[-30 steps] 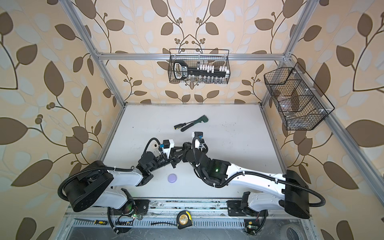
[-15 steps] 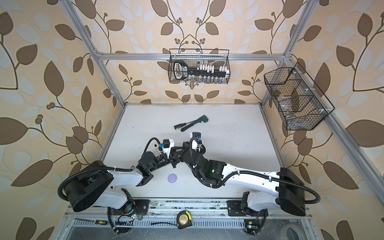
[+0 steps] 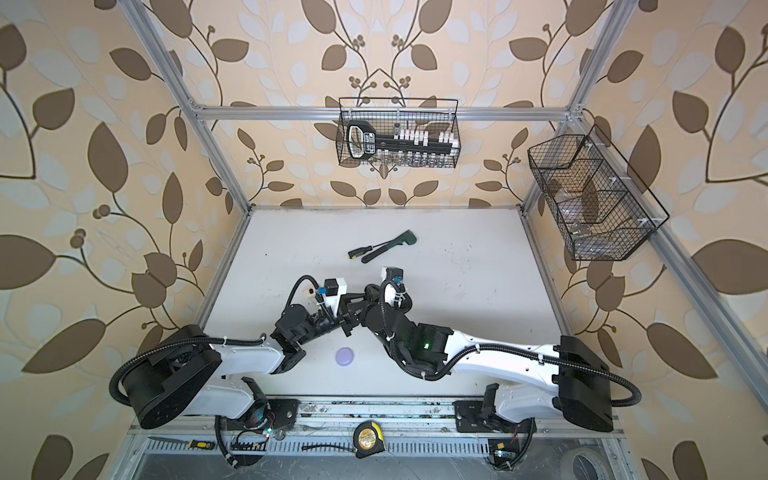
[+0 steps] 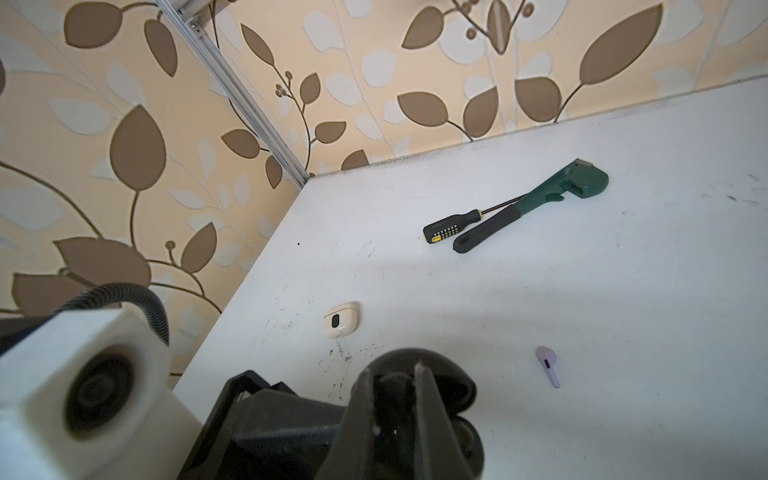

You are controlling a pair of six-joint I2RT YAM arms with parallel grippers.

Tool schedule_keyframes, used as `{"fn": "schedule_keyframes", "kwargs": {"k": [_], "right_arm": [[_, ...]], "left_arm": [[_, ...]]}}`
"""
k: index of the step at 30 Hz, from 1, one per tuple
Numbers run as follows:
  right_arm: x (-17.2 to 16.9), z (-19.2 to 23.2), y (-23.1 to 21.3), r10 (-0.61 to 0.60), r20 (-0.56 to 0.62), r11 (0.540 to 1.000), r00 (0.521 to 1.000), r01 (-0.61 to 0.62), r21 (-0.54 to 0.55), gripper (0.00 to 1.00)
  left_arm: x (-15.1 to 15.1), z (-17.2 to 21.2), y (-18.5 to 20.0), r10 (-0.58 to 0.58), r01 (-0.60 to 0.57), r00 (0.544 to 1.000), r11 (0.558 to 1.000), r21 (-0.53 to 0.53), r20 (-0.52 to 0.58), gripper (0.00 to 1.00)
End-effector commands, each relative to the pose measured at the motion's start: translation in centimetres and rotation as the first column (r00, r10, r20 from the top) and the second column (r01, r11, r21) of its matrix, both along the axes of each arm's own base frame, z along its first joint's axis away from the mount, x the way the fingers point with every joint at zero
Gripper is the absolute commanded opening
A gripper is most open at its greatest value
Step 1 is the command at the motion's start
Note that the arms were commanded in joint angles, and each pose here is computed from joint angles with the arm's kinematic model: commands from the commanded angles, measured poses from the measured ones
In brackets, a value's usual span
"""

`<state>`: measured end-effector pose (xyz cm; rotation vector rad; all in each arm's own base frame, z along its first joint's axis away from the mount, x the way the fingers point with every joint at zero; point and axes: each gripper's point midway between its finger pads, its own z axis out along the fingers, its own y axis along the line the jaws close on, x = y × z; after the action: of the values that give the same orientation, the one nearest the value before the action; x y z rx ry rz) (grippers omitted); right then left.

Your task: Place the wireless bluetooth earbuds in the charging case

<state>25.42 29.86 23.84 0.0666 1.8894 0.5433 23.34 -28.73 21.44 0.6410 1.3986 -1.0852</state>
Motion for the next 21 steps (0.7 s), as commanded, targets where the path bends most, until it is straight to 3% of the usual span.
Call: {"fn": "schedule_keyframes", "kwargs": {"k": [1,12,17,21], "right_arm": [[-0.9,-1.6,-0.2,0.028,-0.043,0.999,0.999,-0.03,-0.026,0.18],[-1.4,0.0,0.3,0.077,-0.037,0.997,0.996,-0.077,0.003,0.41],[-1.6,1.6,-0.5,0.077,-0.024,0.997,0.997,-0.077,-0.011,0.57],[-2.0,2.9,-1.2,0.089,-0.004,0.996,0.996,-0.089,0.006,0.6]], "left_arm": [[-1.0,4.2,0.4,0.0,0.013,0.991,0.995,-0.096,0.135,0.0],[-1.4,4.1,0.1,-0.024,0.037,0.988,0.996,-0.083,0.151,0.0],[-1.9,4.2,0.0,-0.049,0.063,0.985,0.995,-0.077,0.166,0.0],[-2.2,4.1,-0.1,-0.063,0.076,0.982,0.995,-0.067,0.178,0.0]]}}
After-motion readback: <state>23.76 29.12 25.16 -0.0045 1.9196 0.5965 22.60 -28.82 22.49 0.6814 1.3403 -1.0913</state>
